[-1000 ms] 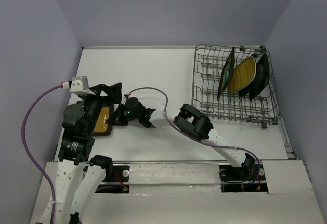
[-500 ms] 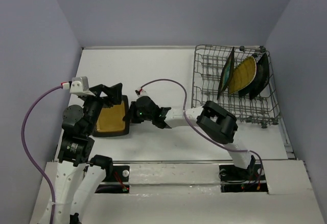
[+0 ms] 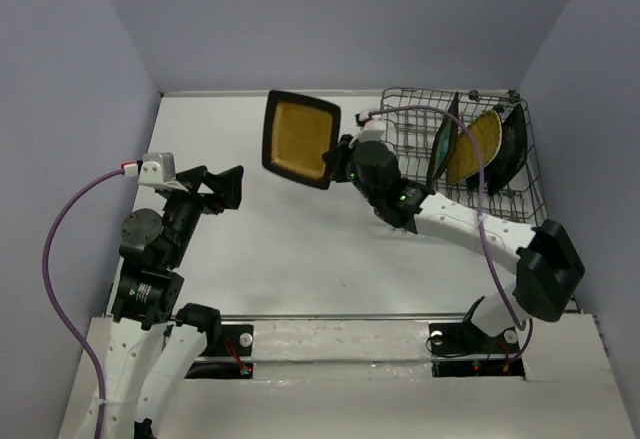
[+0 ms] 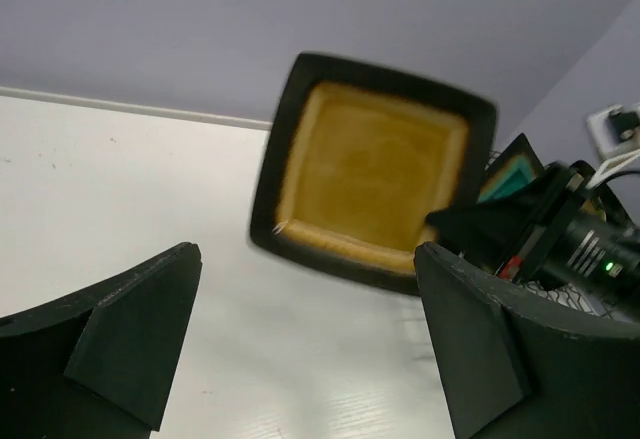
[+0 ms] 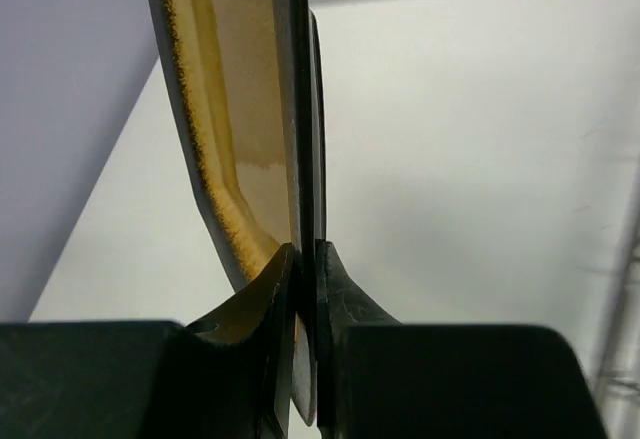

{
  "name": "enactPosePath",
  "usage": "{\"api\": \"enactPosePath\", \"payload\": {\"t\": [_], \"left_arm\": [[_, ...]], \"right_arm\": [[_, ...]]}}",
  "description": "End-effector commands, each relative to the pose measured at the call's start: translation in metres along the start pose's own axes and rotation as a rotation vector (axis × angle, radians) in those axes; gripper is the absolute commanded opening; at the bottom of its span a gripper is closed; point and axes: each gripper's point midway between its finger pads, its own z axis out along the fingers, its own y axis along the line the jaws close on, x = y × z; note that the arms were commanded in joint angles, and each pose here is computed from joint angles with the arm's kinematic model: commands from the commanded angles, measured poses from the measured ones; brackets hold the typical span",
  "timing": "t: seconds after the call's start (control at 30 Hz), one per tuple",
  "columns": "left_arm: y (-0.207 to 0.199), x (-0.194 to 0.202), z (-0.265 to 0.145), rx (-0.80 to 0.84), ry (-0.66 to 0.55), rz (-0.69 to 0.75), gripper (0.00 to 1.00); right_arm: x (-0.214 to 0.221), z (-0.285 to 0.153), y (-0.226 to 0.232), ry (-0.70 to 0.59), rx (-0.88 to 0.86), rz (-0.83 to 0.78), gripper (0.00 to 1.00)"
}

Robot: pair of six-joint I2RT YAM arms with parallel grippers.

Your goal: Load the plates into the dish rack

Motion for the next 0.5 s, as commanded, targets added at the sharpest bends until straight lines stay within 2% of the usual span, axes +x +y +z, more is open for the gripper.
{"api": "enactPosePath", "payload": {"t": [0.0, 0.03, 0.23, 0.47], "left_arm": [[-0.015, -0.008, 0.0, 0.07, -0.031, 0.01, 0.99], [-0.016, -0.007, 0.0, 0.076, -0.028, 0.01, 0.99], [-0.018, -0.004, 0.001, 0.085, -0.018, 0.006, 0.99], [-0.021, 0.0, 0.003, 0.1, 0.003, 0.005, 0.99]], "right_arm": [[-0.127, -0.035, -0.053, -0.379, 0.229, -0.065, 0.07], [-0.146, -0.047, -0.076, -0.429, 0.325, -0.088, 0.07], [-0.192, -0.081, -0.148, -0.559, 0.625, -0.148, 0.07], [-0.188, -0.081, -0.18, -0.602, 0.796, -0.168, 0.07]]}}
